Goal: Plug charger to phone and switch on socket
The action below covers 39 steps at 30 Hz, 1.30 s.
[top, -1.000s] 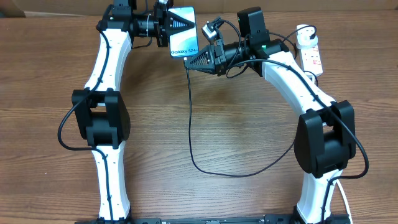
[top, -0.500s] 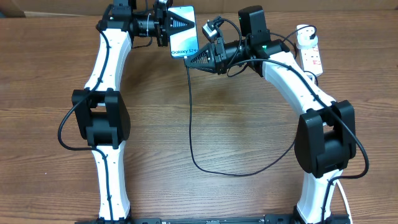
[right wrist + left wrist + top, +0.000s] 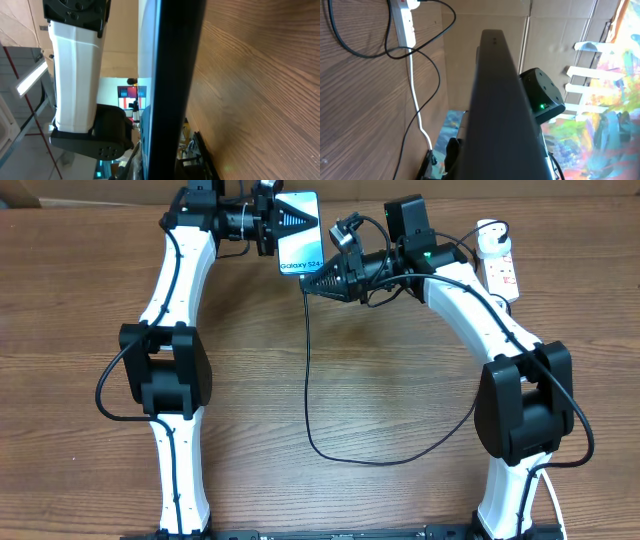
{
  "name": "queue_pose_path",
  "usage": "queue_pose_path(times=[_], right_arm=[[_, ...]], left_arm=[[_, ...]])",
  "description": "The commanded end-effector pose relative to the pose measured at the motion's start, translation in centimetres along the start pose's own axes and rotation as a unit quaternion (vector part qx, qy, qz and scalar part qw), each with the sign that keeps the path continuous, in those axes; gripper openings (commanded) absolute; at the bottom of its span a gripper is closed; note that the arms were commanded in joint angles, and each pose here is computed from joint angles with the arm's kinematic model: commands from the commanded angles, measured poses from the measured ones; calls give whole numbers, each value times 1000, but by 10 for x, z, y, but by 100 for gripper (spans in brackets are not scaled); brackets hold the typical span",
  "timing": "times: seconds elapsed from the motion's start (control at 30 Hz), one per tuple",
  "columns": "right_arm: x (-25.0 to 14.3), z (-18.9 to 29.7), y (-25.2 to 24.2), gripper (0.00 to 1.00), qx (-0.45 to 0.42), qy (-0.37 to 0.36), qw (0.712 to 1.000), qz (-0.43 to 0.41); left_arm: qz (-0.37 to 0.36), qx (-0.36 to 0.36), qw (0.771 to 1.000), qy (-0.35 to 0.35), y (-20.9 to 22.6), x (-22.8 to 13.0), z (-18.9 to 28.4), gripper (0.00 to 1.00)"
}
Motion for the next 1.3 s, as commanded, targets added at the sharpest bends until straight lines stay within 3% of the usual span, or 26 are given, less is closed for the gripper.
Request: queue_pose_path(times=[0.0, 1.27], right_arm=[[4, -1, 0, 4, -13, -13, 1000, 21], [0, 0, 1, 4, -3, -1, 1000, 13]], left_arm=[[-25, -26, 999, 27, -31, -7, -10, 4], [-35, -13, 999, 16, -27, -4, -9, 4]])
Point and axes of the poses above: each gripper's point midway between its finger pads, its own z axis back along the fingers, its own y axis along the line the jaws close on, x = y × z, the point moved 5 cm from there along z, back along the fingers, and after that the axes turned 9 degrees about -z, right-handed, at the moved point
